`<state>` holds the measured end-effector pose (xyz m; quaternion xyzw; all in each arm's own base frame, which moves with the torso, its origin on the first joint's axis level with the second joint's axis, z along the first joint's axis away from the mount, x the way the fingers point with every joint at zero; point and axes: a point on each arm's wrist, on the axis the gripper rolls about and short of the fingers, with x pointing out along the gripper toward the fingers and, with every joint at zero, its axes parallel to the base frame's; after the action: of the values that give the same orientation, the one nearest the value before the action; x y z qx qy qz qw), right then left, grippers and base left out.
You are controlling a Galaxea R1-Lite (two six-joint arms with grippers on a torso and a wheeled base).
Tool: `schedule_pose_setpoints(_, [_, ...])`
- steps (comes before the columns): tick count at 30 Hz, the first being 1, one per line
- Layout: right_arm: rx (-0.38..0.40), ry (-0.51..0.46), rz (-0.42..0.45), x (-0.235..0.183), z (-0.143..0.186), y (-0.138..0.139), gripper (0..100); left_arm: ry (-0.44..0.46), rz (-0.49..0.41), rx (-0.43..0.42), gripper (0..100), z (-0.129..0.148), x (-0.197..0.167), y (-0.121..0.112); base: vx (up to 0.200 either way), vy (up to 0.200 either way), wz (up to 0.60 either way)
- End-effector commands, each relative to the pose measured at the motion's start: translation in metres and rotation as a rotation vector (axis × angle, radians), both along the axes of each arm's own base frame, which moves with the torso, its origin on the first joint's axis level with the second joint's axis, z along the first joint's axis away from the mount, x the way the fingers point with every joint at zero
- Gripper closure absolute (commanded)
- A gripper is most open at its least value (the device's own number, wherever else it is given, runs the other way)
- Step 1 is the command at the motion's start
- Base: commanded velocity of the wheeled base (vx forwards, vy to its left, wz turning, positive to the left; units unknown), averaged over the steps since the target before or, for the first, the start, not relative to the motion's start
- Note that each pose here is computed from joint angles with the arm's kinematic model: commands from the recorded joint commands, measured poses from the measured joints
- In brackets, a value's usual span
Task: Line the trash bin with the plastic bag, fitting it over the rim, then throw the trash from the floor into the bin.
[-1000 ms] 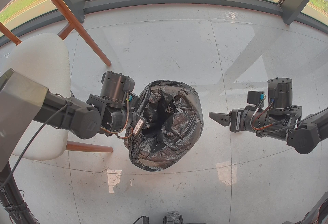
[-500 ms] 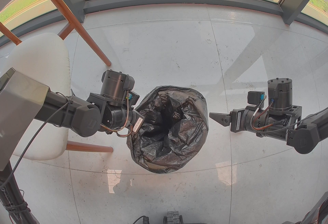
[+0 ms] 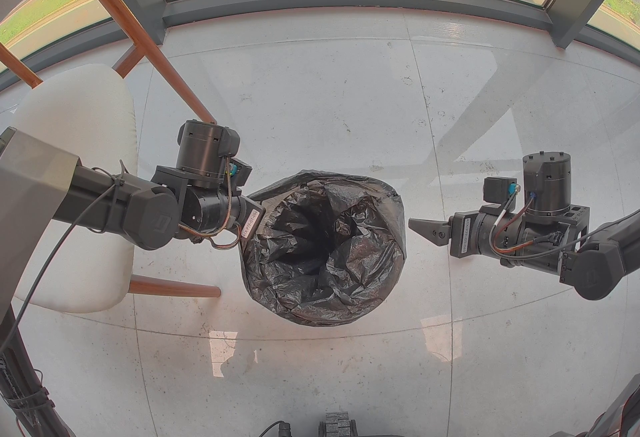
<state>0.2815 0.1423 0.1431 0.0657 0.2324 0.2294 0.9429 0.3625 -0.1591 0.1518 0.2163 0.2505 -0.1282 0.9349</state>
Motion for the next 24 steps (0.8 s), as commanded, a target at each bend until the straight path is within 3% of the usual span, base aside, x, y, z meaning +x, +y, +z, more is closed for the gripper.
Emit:
schedule_pose_setpoints(1, [0.002,0.000,-0.004,0.000,0.000,-0.001,0,0.007,0.007,0.006,0,-0.002,-0.001,0.004,0.000,0.000,0.00])
schedule_pose_setpoints(7, [0.004,-0.013,-0.050,0.004,0.004,-0.015,0,0.008,0.010,0.005,0,-0.001,-0.001,0.005,0.000,0.000,0.00])
schedule_pose_setpoints(13, [0.013,0.001,-0.181,0.012,0.004,-0.068,0,0.007,0.015,0.002,0,0.005,-0.012,0.012,0.000,0.000,0.00])
schedule_pose_setpoints(18, [-0.002,-0.012,-0.188,0.015,0.005,-0.093,0,0.041,0.059,0.020,0,-0.008,-0.009,0.031,0.000,0.000,0.00])
schedule_pose_setpoints(24, [-0.008,-0.010,-0.192,0.016,0.003,-0.095,0,0.036,0.073,0.015,0,-0.008,-0.005,0.035,0.000,0.000,0.00])
